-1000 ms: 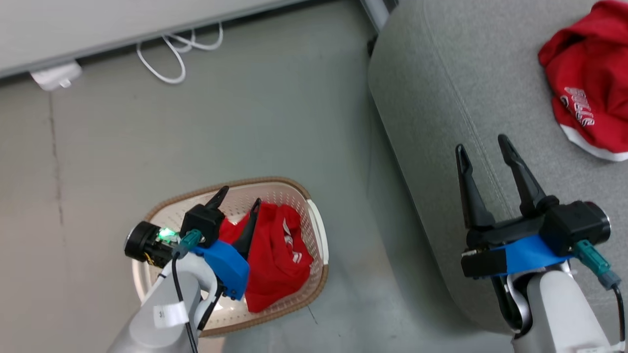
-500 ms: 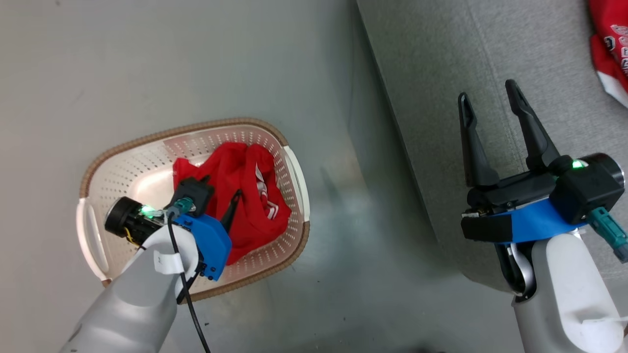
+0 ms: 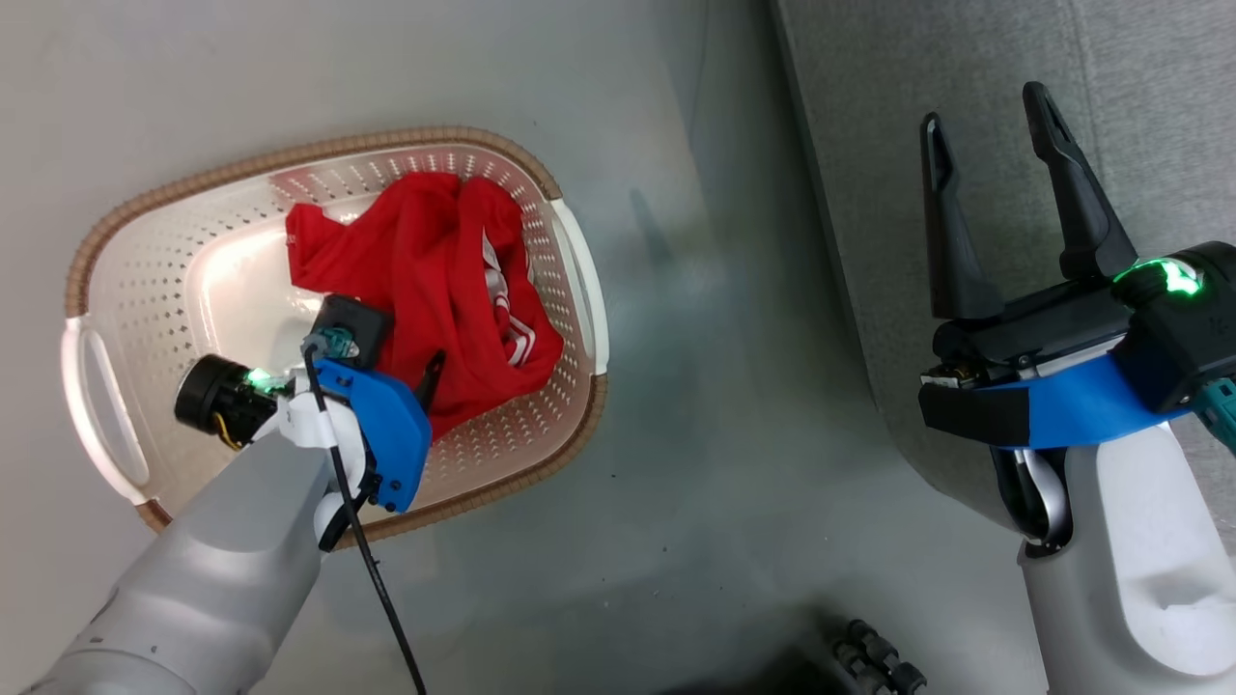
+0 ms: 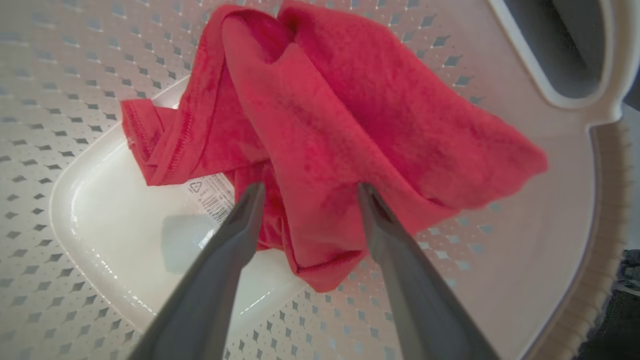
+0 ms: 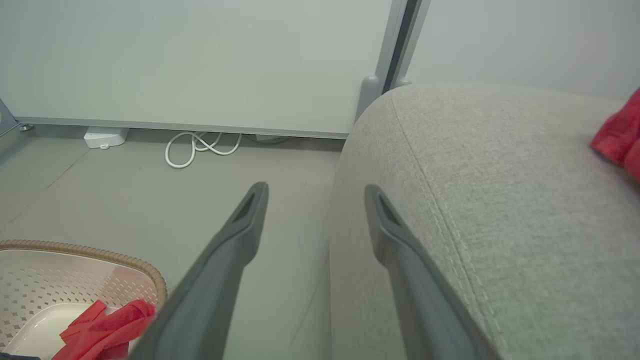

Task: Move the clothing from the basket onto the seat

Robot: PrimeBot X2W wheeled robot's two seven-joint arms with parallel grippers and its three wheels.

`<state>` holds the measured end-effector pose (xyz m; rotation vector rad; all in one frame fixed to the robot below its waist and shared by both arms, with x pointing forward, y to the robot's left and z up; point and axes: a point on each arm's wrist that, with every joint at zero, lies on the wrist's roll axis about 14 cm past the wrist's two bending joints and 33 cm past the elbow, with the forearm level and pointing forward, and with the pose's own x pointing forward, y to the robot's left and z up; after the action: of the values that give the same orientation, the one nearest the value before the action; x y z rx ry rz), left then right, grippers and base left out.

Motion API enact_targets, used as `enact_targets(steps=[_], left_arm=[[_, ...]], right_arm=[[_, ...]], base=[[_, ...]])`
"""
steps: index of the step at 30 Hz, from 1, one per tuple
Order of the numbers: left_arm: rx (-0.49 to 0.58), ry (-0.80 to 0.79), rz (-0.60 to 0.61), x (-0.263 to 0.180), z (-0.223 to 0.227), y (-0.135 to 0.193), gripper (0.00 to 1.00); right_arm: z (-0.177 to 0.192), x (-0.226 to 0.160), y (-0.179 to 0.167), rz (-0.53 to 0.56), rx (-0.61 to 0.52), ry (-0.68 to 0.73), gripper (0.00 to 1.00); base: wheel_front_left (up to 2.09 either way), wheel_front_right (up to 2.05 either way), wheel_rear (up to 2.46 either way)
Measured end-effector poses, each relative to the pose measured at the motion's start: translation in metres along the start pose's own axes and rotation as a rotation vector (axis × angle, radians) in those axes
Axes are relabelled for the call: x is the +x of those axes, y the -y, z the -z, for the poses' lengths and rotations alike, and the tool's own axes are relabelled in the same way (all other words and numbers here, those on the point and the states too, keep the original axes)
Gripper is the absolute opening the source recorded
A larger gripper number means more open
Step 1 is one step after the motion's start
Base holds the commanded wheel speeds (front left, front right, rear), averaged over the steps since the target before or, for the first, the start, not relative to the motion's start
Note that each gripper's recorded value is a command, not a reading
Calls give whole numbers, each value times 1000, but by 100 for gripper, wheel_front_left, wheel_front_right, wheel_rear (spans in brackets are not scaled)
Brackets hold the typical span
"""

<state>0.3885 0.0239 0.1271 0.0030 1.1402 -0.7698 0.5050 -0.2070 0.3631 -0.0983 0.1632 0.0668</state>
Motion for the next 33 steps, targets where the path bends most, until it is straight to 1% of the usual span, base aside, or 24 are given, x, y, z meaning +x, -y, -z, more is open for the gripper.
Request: enact_targets(steps=[7, 16, 19, 23, 33], left_arm=[[-16, -53, 42, 18, 12, -3, 100], [1, -118, 74, 46, 26, -8, 100], [14, -140, 65, 54, 32, -15, 100], [65, -212, 37, 60, 48, -28, 100], [113, -261, 11, 65, 60, -35, 100]], right_arm=[[23, 7, -3, -12, -2, -38, 100], [48, 8, -2, -10, -15, -82, 100], [52, 9, -1, -8, -21, -85, 100], [54, 11, 0, -9, -31, -82, 100], [53, 15, -4, -19, -43, -66, 100]], base=[[0, 0, 0], [0, 0, 0], [0, 0, 0], [0, 0, 0], [0, 0, 0]])
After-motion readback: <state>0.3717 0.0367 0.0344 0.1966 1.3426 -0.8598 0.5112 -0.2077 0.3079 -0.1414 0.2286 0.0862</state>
